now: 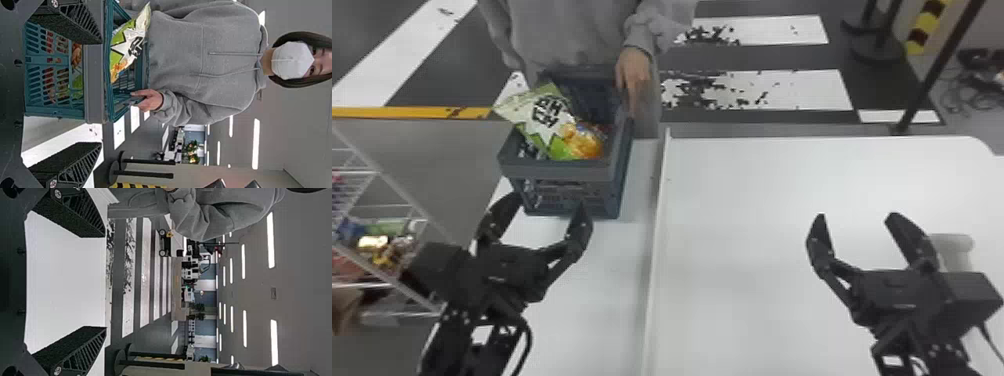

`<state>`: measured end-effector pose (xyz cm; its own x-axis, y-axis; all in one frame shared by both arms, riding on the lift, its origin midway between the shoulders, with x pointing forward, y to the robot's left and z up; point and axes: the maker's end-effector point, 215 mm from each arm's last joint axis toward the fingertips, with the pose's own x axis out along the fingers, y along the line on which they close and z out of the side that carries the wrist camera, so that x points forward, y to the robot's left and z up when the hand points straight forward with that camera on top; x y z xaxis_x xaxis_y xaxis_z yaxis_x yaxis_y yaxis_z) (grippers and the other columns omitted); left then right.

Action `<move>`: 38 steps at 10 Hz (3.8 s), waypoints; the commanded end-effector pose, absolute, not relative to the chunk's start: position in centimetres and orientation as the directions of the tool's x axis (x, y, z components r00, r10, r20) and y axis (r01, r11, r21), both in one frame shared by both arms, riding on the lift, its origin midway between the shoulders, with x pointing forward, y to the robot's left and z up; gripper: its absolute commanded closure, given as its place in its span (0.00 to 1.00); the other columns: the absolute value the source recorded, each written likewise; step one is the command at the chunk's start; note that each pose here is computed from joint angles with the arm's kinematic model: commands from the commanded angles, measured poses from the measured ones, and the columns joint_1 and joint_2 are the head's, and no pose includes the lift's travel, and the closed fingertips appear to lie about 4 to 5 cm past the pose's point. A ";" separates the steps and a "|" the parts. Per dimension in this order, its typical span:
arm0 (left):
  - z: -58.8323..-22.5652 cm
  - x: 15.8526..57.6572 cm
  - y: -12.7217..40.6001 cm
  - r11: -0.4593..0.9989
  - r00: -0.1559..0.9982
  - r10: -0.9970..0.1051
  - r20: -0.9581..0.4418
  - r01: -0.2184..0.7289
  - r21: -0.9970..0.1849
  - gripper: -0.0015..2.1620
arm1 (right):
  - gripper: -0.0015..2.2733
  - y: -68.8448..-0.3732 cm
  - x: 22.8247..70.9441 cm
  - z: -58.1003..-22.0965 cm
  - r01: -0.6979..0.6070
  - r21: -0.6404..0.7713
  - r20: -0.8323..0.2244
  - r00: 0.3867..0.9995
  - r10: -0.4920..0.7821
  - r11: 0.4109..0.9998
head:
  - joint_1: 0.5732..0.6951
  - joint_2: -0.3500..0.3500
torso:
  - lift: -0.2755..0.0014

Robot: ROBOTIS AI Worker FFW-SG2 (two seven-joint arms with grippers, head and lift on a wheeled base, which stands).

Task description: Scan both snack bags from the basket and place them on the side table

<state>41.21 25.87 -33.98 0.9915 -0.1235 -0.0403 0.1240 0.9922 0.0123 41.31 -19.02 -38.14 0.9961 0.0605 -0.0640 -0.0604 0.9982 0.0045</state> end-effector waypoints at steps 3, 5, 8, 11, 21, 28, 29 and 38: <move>-34.1 41.2 25.8 0.992 0.991 -0.124 -0.043 0.124 0.009 0.03 | 0.04 -19.0 41.4 -38.2 -0.059 0.006 -0.064 0.996 0.059 0.998 | 1.00 0.63 | 0.73; -34.1 41.2 25.7 0.991 0.991 -0.130 -0.043 0.130 0.009 0.03 | 0.04 -19.0 41.4 -38.2 -0.059 0.006 -0.064 0.996 0.059 0.998 | 1.00 0.63 | 0.73; -34.2 41.2 25.6 0.991 0.990 -0.135 -0.042 0.135 -0.001 0.03 | 0.04 -19.0 41.3 -38.2 -0.059 0.006 -0.066 0.996 0.059 0.998 | 1.00 0.63 | 0.73; -34.5 41.2 25.9 0.992 0.990 -0.129 -0.048 0.129 0.000 0.03 | 0.04 -19.0 41.3 -38.2 -0.059 0.006 -0.067 0.996 0.059 0.998 | 1.00 0.63 | 0.73; -35.6 42.9 37.7 0.992 0.991 0.066 -0.118 -0.078 -0.098 0.05 | 0.04 -18.9 41.5 -39.0 -0.061 0.007 -0.093 0.994 0.061 0.998 | 1.00 0.82 | 0.73; -38.2 46.7 39.2 0.982 0.980 0.074 -0.184 -0.104 -0.157 0.05 | 0.04 -19.1 41.5 -39.1 -0.058 0.002 -0.098 0.993 0.058 0.998 | 1.00 0.87 | 0.73; -38.5 47.0 38.8 0.982 0.981 0.058 -0.187 -0.090 -0.165 0.06 | 0.04 -19.1 41.5 -39.2 -0.058 0.004 -0.101 0.993 0.058 0.998 | 1.00 0.87 | 0.73; -39.1 48.7 34.0 0.981 0.974 -0.065 -0.218 0.023 -0.190 0.25 | 0.04 -19.2 41.4 -39.3 -0.056 0.002 -0.102 0.993 0.056 0.998 | 1.00 0.77 | 0.73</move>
<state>48.79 34.13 -39.03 0.9743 -0.0631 -0.2162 0.0220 0.9820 -0.1874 41.43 -19.23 -39.30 0.9930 0.0575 -0.1031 -0.0577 0.9983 0.0005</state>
